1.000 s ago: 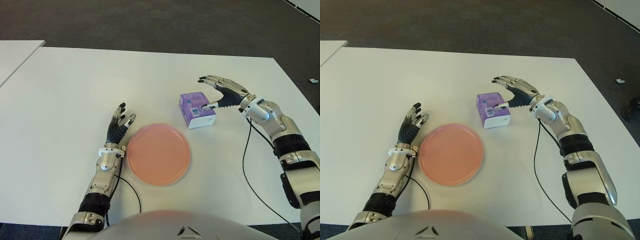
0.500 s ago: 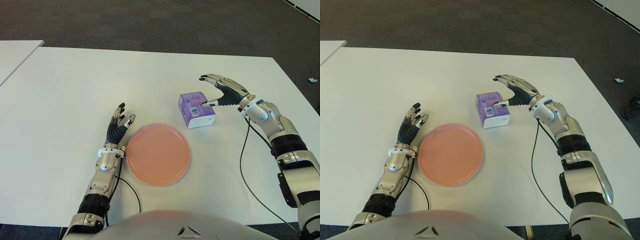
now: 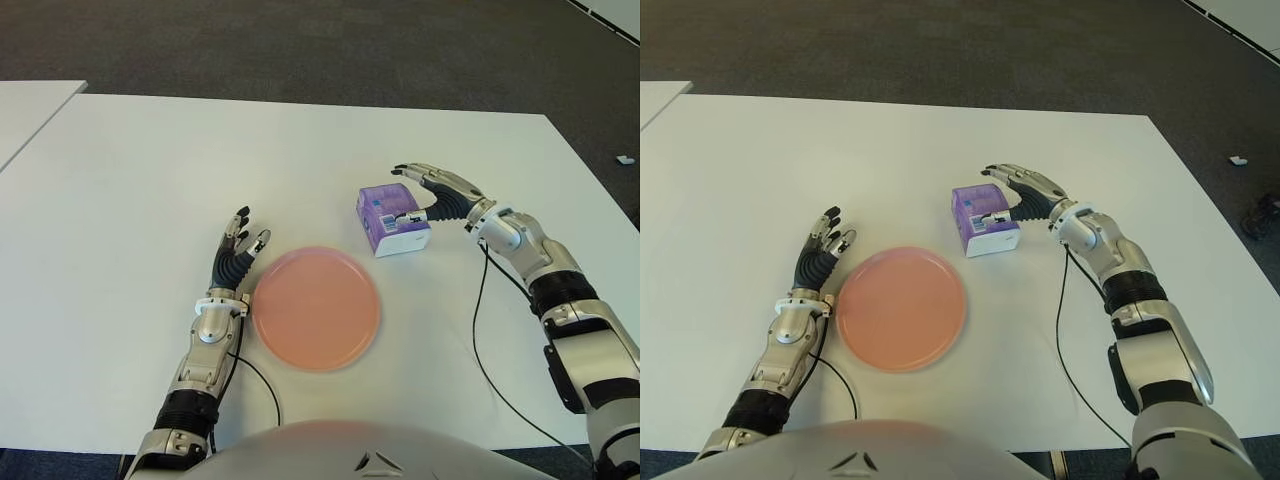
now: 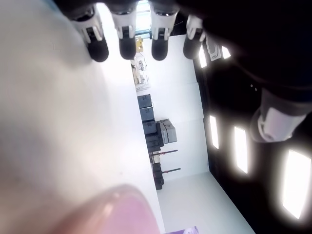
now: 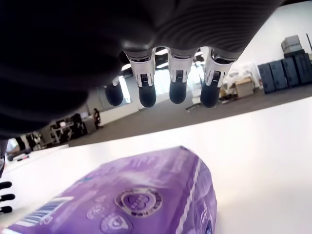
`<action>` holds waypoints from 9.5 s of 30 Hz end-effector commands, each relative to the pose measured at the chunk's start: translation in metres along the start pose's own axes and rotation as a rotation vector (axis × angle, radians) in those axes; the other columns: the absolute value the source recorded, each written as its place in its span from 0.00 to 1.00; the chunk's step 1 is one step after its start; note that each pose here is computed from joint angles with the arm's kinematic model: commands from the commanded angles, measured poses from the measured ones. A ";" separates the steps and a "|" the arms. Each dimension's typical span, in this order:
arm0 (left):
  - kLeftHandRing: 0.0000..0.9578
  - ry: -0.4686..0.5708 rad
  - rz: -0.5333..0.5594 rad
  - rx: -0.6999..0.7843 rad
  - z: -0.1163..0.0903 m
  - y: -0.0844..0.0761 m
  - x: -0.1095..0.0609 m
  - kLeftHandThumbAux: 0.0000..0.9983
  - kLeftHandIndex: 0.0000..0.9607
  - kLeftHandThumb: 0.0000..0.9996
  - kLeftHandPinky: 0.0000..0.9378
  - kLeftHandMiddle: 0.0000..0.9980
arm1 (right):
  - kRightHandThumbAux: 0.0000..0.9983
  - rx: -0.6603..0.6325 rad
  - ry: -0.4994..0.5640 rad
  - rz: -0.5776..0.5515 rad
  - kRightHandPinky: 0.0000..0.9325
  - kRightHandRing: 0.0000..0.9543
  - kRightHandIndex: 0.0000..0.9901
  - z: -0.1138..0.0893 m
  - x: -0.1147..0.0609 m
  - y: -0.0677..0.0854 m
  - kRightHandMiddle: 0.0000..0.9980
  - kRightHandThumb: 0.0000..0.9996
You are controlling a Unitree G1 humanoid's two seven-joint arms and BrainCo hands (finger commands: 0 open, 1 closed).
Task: Put the tissue paper into the plate.
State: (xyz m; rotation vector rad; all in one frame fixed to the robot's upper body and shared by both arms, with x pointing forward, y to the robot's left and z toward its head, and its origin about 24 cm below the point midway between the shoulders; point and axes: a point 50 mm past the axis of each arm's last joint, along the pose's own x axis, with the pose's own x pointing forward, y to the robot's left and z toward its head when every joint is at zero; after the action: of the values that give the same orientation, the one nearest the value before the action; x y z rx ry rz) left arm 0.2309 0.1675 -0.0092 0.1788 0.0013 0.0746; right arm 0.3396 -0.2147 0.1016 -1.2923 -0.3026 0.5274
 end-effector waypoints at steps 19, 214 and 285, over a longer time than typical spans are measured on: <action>0.00 0.064 -0.010 0.023 -0.010 0.001 -0.008 0.44 0.00 0.00 0.00 0.00 | 0.31 -0.005 -0.038 0.147 0.00 0.00 0.00 0.005 0.009 0.022 0.00 0.29; 0.00 0.066 0.025 0.032 -0.009 0.002 -0.007 0.43 0.00 0.00 0.00 0.00 | 0.56 -0.228 -0.031 0.231 0.37 0.36 0.25 0.006 -0.034 0.134 0.35 0.33; 0.00 0.062 0.019 0.022 -0.009 0.002 -0.007 0.43 0.00 0.00 0.00 0.00 | 0.69 -0.110 0.042 -0.562 0.92 0.91 0.83 0.013 -0.016 0.068 0.87 0.93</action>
State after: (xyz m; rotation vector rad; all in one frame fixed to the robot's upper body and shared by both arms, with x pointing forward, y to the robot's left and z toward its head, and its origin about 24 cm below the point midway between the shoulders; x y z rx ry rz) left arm 0.2286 0.1679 -0.0089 0.1939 0.0125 0.0919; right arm 0.2995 -0.1918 0.0265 -1.2792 -0.6343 0.0562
